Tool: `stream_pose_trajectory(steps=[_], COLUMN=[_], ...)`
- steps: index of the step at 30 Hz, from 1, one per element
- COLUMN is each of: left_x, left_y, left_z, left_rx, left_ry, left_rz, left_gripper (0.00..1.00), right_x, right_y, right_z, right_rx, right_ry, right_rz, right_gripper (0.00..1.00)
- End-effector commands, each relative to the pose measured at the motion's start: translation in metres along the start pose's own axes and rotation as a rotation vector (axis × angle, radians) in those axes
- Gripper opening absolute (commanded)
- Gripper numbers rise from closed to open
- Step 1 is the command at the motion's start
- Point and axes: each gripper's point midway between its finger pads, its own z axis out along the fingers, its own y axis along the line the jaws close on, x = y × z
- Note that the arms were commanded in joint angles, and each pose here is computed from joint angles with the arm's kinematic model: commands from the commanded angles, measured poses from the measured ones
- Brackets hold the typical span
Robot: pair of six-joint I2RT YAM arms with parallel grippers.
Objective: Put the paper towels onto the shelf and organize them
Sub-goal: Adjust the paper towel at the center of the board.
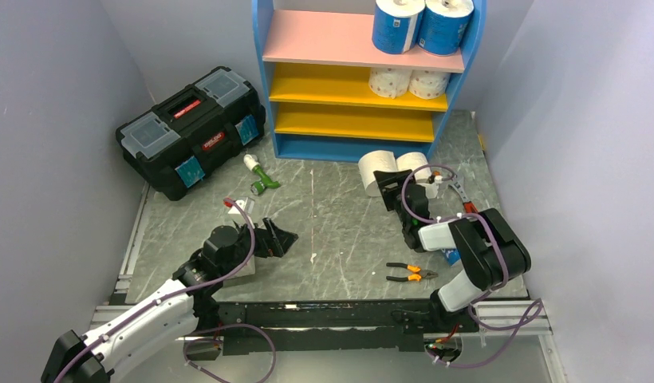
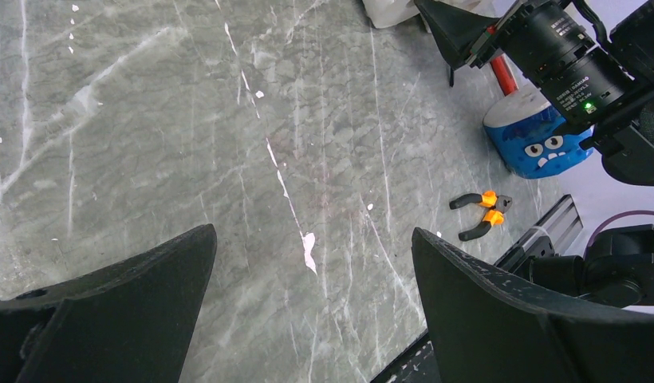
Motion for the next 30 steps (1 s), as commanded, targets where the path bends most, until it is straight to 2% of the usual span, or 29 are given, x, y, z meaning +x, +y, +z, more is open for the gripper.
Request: stream_pose_trajectory(steps=[1, 10, 25, 30], left_x=[-0.002, -0.002, -0.001, -0.001], left_y=[0.001, 0.0, -0.001, -0.002], left_z=[0.001, 0.0, -0.003, -0.005], left_rx=[0.0, 0.002, 0.012, 0.019], left_ry=[-0.02, -0.021, -0.021, -0.025], left_rz=[-0.001, 0.0, -0.018, -0.025], left_gripper=[0.99, 0.99, 0.99, 0.99], right_x=[-0.006, -0.003, 0.001, 0.002], right_y=[0.024, 0.018, 0.017, 0.021], right_z=[0.009, 0.015, 0.008, 0.005], right_rx=[-0.068, -0.049, -0.061, -0.073], right_ry=[-0.046, -0.04, -0.017, -0.009], right_rz=[0.038, 0.037, 0.024, 0.016], right_gripper=[0.68, 0.68, 0.4, 0.35])
